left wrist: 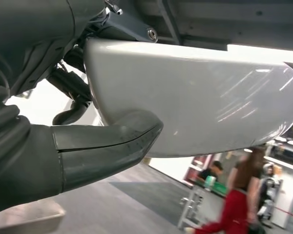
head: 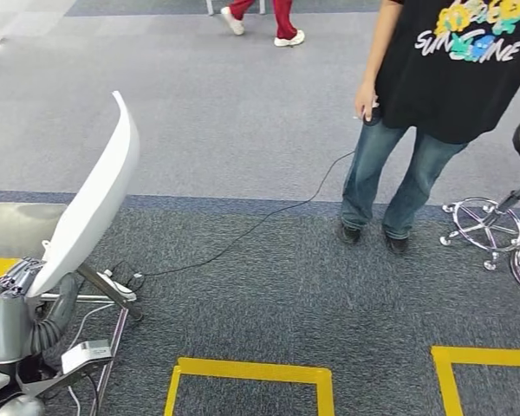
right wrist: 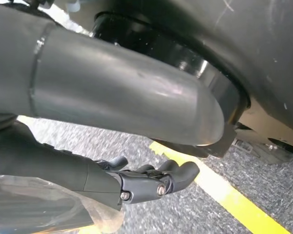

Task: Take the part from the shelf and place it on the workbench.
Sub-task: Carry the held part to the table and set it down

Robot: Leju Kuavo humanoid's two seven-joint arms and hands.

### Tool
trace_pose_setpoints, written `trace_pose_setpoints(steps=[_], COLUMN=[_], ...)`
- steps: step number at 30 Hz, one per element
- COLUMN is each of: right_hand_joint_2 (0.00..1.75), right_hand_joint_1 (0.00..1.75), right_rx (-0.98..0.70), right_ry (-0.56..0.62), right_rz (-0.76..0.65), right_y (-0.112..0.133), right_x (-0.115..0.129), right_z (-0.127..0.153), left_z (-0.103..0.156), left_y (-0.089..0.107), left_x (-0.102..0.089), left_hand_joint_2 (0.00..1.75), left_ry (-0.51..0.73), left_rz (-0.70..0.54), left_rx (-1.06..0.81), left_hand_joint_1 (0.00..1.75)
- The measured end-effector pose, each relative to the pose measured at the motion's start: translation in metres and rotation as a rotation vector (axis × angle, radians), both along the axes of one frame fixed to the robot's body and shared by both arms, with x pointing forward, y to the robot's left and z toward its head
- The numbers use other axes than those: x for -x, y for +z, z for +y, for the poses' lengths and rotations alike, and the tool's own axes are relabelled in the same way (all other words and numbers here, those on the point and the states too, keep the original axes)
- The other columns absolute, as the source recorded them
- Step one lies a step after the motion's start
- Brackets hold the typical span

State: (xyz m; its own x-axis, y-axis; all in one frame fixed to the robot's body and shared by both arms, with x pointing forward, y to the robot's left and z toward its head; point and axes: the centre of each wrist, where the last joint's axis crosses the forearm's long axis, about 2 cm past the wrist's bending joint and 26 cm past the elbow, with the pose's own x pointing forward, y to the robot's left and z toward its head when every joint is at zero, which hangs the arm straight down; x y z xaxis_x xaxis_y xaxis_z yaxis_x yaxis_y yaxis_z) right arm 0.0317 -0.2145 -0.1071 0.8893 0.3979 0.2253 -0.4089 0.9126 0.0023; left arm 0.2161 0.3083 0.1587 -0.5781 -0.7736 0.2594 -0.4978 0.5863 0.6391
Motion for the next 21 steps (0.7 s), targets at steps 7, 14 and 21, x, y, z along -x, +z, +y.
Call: trace_pose_setpoints(steps=[7, 14, 21], right_hand_joint_2=[0.00, 0.00, 0.00], right_hand_joint_1=[0.00, 0.00, 0.00], right_rx=[-0.001, 0.003, 0.006], right_ry=[0.001, 0.011, 0.018], right_rz=[0.000, -0.009, -0.011], right_y=[0.0000, 0.0006, 0.0008], right_x=[-0.0003, -0.0052, -0.0075], right_z=[-0.0001, 0.0004, 0.0006], left_z=[0.0002, 0.0053, 0.0073], left_y=[-0.0004, 0.0009, 0.0009], left_x=[0.0004, -0.0006, -0.0004], left_hand_joint_2=[1.75, 1.75, 1.75], left_ry=[-0.007, 0.010, 0.017], left_rz=[-0.006, -0.008, -0.007], left_rx=[-0.005, 0.006, 0.010], left_hand_joint_1=[1.75, 1.75, 1.75])
